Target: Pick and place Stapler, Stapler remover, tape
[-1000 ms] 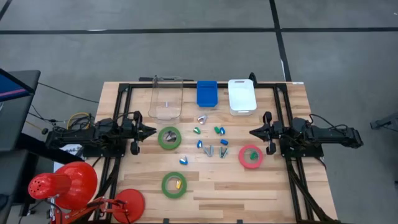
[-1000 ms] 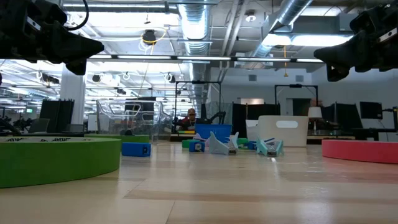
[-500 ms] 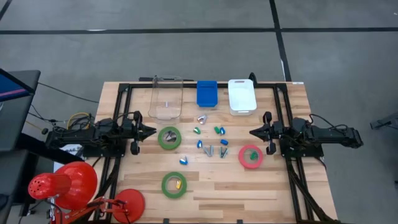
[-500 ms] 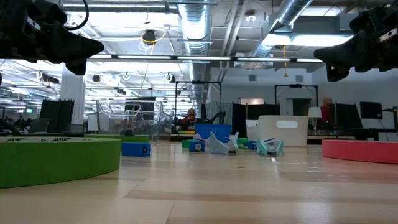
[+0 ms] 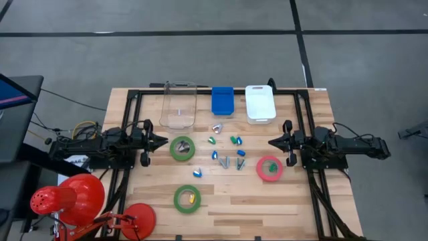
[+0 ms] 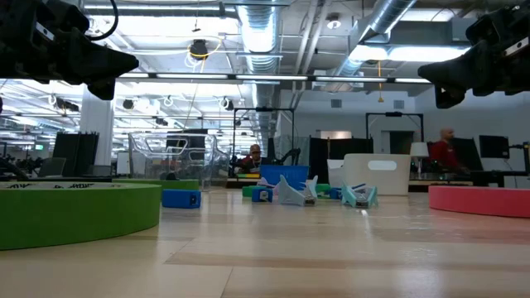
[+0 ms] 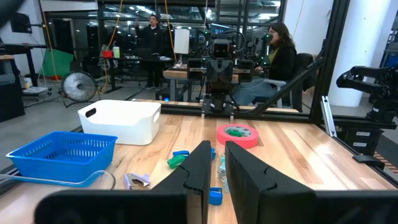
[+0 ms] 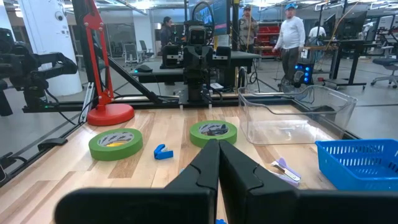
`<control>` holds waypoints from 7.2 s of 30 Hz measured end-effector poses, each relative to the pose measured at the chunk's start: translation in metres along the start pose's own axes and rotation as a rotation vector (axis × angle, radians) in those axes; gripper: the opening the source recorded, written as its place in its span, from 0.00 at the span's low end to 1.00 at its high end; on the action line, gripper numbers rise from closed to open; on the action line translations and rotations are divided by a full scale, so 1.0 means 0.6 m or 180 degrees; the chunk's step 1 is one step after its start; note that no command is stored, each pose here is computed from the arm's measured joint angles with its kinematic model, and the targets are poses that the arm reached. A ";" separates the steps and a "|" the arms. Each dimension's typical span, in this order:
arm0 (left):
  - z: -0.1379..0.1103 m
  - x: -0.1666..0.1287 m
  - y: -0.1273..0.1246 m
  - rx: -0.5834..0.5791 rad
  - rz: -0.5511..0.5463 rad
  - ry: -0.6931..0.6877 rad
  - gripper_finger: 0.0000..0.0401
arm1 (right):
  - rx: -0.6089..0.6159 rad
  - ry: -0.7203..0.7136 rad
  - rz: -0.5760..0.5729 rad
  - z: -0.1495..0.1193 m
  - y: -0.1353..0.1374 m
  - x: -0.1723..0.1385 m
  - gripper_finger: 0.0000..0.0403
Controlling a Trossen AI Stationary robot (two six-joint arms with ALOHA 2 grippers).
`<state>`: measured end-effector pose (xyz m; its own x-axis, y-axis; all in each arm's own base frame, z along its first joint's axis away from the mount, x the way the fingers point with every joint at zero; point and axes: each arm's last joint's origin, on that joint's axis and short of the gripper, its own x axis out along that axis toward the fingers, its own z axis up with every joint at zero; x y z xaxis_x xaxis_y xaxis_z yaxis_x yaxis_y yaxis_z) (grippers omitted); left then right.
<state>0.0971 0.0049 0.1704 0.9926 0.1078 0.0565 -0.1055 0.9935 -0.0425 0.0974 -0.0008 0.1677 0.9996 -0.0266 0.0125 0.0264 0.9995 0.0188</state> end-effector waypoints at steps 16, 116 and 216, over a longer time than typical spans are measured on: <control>0.000 0.000 0.000 0.0000 0.0001 -0.0001 0.10 | 0.0000 0.0001 -0.0001 0.000 0.000 0.000 0.00; 0.000 0.000 0.000 0.0000 0.0000 -0.0002 0.10 | 0.0051 -0.0013 -0.0003 0.000 0.000 0.000 0.00; 0.000 0.000 0.000 0.0000 0.0001 -0.0001 0.10 | 0.0211 -0.0214 -0.0124 0.371 0.007 0.079 0.00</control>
<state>0.0971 0.0050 0.1705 0.9925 0.1080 0.0568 -0.1057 0.9935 -0.0424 0.1417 -0.0021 0.3907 0.9946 -0.0688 0.0776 0.0620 0.9943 0.0867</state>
